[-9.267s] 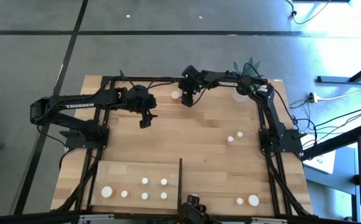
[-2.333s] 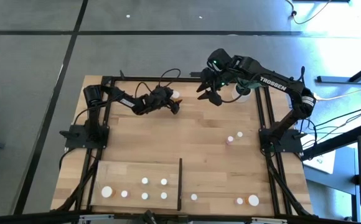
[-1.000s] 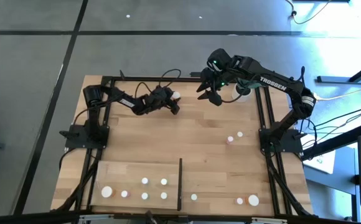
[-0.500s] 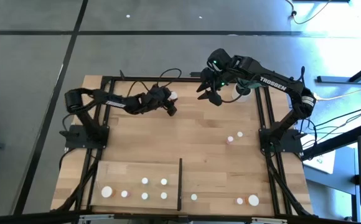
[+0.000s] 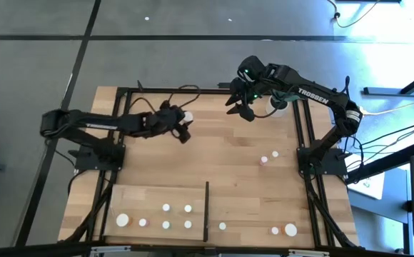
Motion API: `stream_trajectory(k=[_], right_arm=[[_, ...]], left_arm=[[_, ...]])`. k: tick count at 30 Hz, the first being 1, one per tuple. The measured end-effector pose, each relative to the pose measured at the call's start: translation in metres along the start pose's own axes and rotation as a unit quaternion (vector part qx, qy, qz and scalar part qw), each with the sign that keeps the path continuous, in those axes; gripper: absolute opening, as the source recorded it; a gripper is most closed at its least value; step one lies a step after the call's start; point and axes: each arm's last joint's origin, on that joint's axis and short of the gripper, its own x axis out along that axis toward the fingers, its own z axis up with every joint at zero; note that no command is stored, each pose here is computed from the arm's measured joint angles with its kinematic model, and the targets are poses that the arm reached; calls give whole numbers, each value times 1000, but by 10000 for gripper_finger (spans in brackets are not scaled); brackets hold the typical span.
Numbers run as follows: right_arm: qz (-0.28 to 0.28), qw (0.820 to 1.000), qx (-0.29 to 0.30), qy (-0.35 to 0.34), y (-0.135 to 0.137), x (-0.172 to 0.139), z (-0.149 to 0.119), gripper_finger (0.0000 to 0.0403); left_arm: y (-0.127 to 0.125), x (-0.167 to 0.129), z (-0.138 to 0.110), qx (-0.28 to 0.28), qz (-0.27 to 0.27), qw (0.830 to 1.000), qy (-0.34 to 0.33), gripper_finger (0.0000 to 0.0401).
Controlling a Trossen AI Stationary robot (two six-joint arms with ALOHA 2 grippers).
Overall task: Pick and place medicine bottles onto shelf by color
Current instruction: Put the top orange pill bottle on the shelf aligned with the other orange pill bottle
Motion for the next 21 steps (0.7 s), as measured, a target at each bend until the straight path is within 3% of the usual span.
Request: stream_trajectory(k=[12, 21], right_arm=[[0, 1000, 0, 0, 0, 0, 0, 198], [-1, 1000, -1, -2, 0, 0, 0, 198]], left_arm=[[-20, -70, -6, -14, -70, 997, 1, 199], [-16, -116, -23, 0, -123, 992, 43, 199]])
